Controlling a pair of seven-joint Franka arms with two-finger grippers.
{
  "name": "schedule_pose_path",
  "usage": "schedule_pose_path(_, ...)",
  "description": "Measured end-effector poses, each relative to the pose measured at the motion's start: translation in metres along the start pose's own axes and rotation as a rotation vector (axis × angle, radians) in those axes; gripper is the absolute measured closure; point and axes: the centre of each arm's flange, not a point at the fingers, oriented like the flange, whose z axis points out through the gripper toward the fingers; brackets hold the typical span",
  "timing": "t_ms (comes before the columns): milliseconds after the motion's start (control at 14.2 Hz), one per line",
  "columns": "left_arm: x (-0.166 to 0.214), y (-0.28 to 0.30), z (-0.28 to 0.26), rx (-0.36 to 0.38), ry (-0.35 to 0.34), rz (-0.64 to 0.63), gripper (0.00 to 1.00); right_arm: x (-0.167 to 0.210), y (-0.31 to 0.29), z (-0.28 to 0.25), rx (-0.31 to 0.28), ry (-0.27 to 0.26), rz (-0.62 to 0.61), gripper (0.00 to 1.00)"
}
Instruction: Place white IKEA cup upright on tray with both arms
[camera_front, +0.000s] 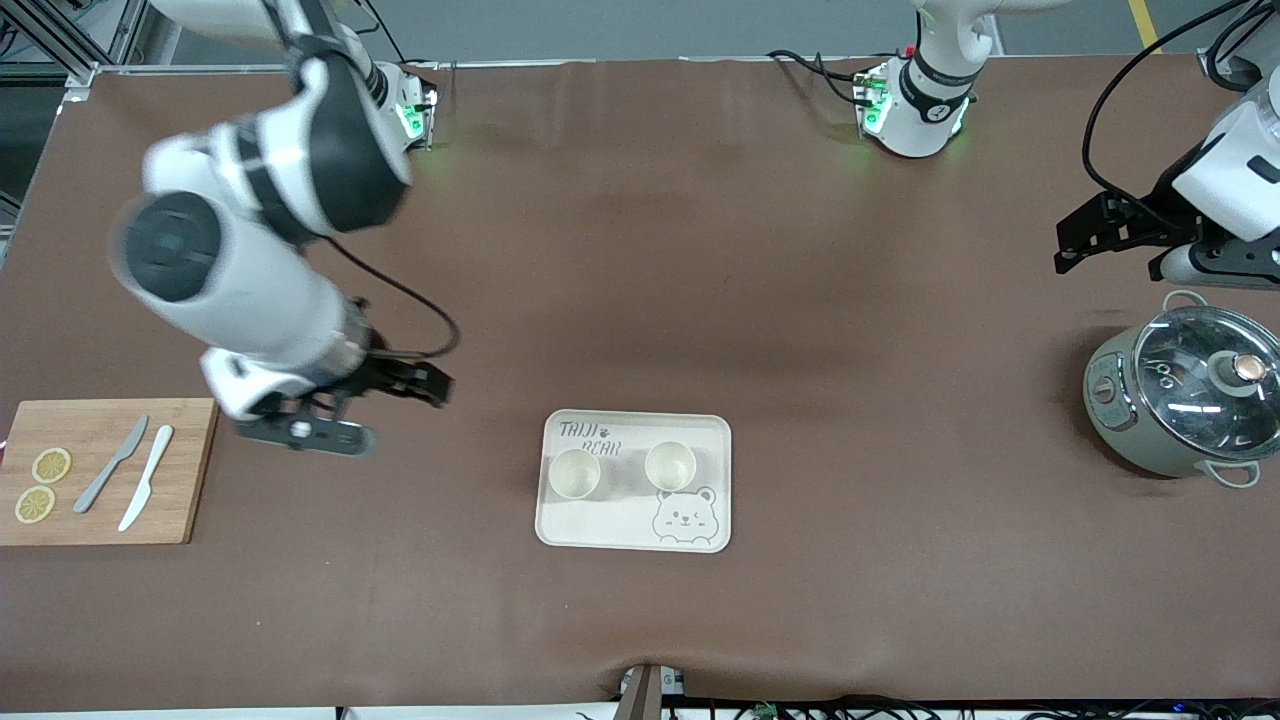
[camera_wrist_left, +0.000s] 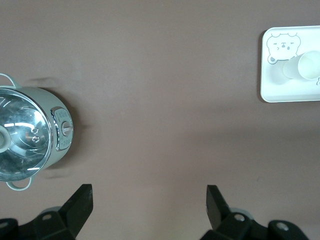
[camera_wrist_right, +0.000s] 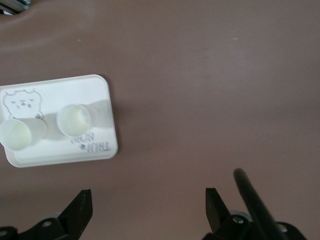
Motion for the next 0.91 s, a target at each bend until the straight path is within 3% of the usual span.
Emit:
schedule_pose_path(211,0.0,0.0,0.0,0.0,0.0,0.001,0.0,0.003,0.075,-0.041,-0.002,-0.045,-0.022,0.0)
schedule_pose_path(562,0.0,0.001,0.0,0.0,0.001,0.001,0.0,0.009,0.171,-0.077,-0.085,-0.01,-0.089,0.0)
schedule_pose_path(913,0.0,0.001,0.0,-0.003,0.001,0.002,0.0,0.009,0.247,-0.097,-0.113,0.003,-0.119,0.0)
